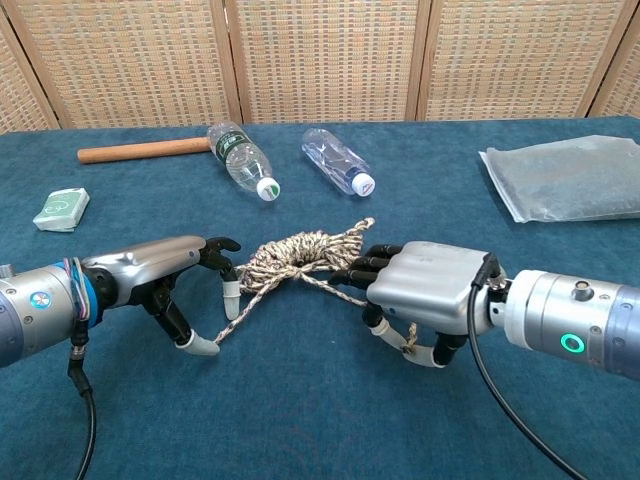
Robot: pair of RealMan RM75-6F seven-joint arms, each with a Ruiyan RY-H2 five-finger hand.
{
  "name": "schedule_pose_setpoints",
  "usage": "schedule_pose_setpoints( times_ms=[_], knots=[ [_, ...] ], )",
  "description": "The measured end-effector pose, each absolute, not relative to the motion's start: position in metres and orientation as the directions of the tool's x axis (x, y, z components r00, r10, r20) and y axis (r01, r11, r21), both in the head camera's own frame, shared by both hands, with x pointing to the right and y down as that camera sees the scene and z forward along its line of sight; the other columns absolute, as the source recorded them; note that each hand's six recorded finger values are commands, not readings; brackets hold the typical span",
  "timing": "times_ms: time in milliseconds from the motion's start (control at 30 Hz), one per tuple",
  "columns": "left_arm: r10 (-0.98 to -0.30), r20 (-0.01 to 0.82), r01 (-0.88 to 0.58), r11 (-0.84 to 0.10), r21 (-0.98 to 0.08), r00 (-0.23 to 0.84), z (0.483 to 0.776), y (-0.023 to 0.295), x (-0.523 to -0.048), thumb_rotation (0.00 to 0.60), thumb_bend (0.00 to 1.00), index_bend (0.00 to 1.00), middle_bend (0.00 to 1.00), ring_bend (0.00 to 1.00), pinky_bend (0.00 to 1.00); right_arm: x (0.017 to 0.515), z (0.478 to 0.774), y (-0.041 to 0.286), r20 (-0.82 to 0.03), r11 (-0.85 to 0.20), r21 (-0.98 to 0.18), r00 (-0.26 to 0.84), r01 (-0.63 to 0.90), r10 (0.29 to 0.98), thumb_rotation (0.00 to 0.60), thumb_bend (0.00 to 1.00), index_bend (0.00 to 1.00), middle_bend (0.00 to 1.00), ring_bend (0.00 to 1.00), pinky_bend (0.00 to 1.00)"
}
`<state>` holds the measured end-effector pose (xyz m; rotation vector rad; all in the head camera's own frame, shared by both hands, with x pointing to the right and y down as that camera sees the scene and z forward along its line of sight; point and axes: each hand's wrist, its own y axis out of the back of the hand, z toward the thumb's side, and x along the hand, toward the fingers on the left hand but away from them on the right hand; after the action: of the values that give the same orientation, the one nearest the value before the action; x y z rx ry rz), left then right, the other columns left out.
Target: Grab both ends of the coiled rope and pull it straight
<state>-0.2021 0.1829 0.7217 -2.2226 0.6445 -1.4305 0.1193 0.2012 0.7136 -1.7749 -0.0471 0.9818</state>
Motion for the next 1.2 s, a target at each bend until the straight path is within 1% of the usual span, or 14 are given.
schedule_pose_setpoints(
  times_ms=[133,267,500,667,1200],
  knots=[
    [-0.580,0.730,-0.162,-0.810,-0.564,0.362,0.7239,0.1843,-0.2018,0.600,0.19,0.43,0.00,0.00,0.00,0.1187,0.7139,0.2016,-0.589,-0.442,-0.801,0.663,-0.403,0.462,0.600,0.59,0.64,0.00,0.00,0.00],
    [-0.576,0.733,-0.162,-0.813,-0.559,0.363,0.7249,0.1860,-0.2005,0.600,0.22,0.44,0.00,0.00,0.00,0.1186,0.7138,0.2012,-0.588,-0.445,-0.802,0.664,-0.400,0.462,0.600,0.59,0.64,0.00,0.00,0.00],
    [-0.598,0.722,-0.146,-0.796,-0.588,0.350,0.7242,0.1831,-0.2023,0.600,0.25,0.46,0.00,0.00,0.00,0.1212,0.7143,0.1999,-0.589,-0.446,-0.801,0.661,-0.400,0.465,0.600,0.59,0.64,0.00,0.00,0.00],
    [-0.616,0.711,-0.120,-0.778,-0.617,0.340,0.7240,0.1808,-0.2059,0.600,0.25,0.46,0.00,0.00,0.00,0.1226,0.7141,0.1989,-0.589,-0.448,-0.800,0.660,-0.398,0.466,0.600,0.59,0.64,0.00,0.00,0.00],
    [-0.631,0.705,-0.100,-0.764,-0.638,0.325,0.7304,0.1808,-0.2094,0.600,0.28,0.49,0.00,0.00,0.00,0.1258,0.7140,0.1973,-0.588,-0.452,-0.801,0.659,-0.394,0.469,0.600,0.59,0.64,0.00,0.00,0.00]
  ],
)
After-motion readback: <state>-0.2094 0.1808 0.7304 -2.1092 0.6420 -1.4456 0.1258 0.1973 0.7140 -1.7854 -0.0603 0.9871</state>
